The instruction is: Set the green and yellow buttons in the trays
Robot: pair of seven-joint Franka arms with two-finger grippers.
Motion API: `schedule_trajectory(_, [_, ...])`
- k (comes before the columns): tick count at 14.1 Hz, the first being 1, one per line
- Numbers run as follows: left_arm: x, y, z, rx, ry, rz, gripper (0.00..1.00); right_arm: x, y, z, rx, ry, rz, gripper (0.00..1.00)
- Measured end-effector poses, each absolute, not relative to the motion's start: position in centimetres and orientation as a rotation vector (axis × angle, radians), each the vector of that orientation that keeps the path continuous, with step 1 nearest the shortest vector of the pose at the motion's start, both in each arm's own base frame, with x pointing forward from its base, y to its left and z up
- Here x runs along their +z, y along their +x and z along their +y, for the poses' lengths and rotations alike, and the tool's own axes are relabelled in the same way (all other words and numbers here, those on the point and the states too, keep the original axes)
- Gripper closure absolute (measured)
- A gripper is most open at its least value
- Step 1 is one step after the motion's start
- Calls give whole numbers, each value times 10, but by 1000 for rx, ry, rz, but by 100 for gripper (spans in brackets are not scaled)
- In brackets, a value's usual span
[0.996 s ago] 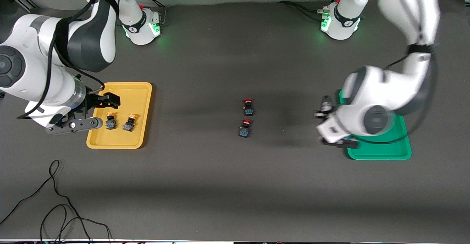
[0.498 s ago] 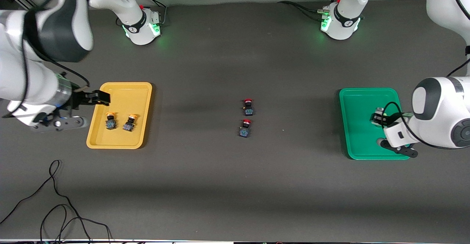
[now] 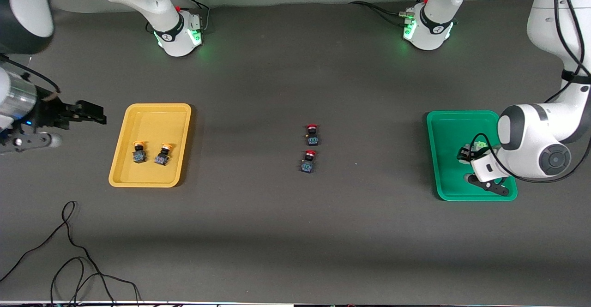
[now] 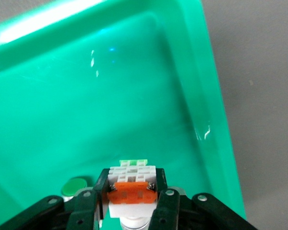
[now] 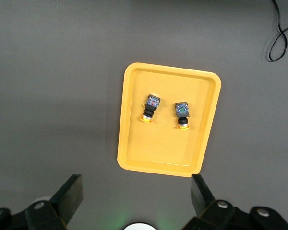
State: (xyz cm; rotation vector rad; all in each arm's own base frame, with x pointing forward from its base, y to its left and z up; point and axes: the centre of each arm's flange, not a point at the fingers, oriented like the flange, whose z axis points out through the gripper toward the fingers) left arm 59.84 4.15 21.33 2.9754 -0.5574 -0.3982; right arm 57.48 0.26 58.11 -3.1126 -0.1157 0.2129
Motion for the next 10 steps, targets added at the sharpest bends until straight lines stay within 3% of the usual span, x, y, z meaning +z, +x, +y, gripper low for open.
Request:
schedule_trajectory(4, [194, 590, 43, -392, 2973, -555, 59, 595, 553, -30, 159, -3095, -46, 0])
schedule_trajectory(6, [192, 590, 42, -386, 2972, -560, 43, 600, 549, -36, 145, -3095, -28, 0])
schedule_trajectory(10, [230, 597, 38, -383, 2975, -575, 1, 601, 548, -37, 141, -3115, -24, 0])
